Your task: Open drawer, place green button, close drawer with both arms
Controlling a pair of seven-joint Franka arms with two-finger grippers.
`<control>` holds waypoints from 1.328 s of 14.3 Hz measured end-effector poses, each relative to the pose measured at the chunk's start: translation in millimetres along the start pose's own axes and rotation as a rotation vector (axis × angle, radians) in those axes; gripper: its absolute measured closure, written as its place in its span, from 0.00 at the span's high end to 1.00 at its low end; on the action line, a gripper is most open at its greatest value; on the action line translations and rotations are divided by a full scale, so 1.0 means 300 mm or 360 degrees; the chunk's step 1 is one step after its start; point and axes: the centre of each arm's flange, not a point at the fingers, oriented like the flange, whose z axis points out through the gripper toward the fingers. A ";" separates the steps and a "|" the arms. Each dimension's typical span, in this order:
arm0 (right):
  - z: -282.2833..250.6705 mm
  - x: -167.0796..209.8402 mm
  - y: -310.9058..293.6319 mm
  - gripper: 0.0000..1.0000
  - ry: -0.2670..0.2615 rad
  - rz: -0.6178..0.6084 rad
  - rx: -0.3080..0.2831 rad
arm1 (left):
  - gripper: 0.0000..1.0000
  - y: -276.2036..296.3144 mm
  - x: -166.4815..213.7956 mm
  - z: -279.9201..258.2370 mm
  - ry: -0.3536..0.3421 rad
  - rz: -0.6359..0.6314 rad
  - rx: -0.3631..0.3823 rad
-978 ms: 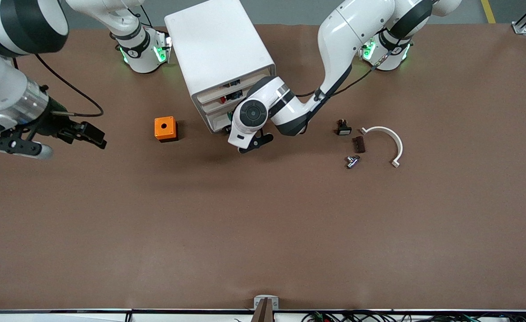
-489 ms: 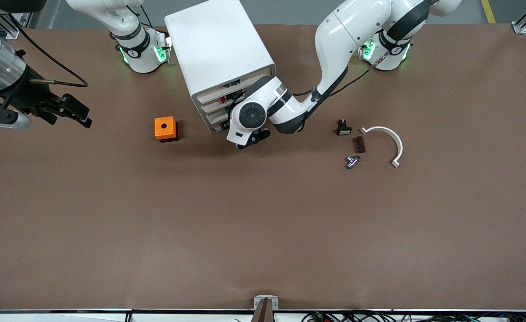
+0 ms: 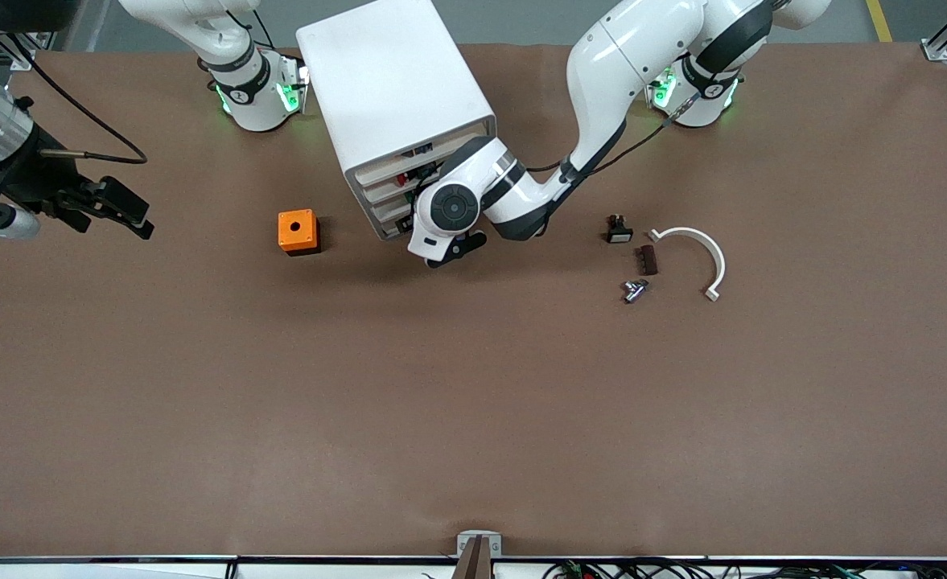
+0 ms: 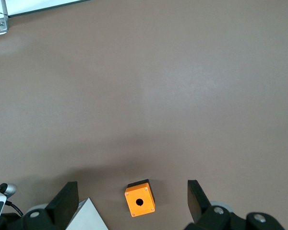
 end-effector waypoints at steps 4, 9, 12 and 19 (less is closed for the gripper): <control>-0.016 0.002 0.012 1.00 0.0006 -0.0006 0.0000 | 1.00 0.003 0.112 -0.185 0.0060 -0.0054 -0.0132; -0.052 0.020 0.069 1.00 0.0038 -0.0035 -0.0007 | 1.00 -0.173 0.324 -0.762 0.0357 -0.0053 -0.0192; -0.059 0.029 0.112 1.00 0.0042 -0.0127 -0.0017 | 1.00 -0.377 0.388 -1.066 0.0416 0.0060 -0.0114; -0.165 0.009 0.122 1.00 0.0022 -0.0148 -0.0019 | 1.00 -0.901 0.495 -1.539 0.0447 0.0329 0.0017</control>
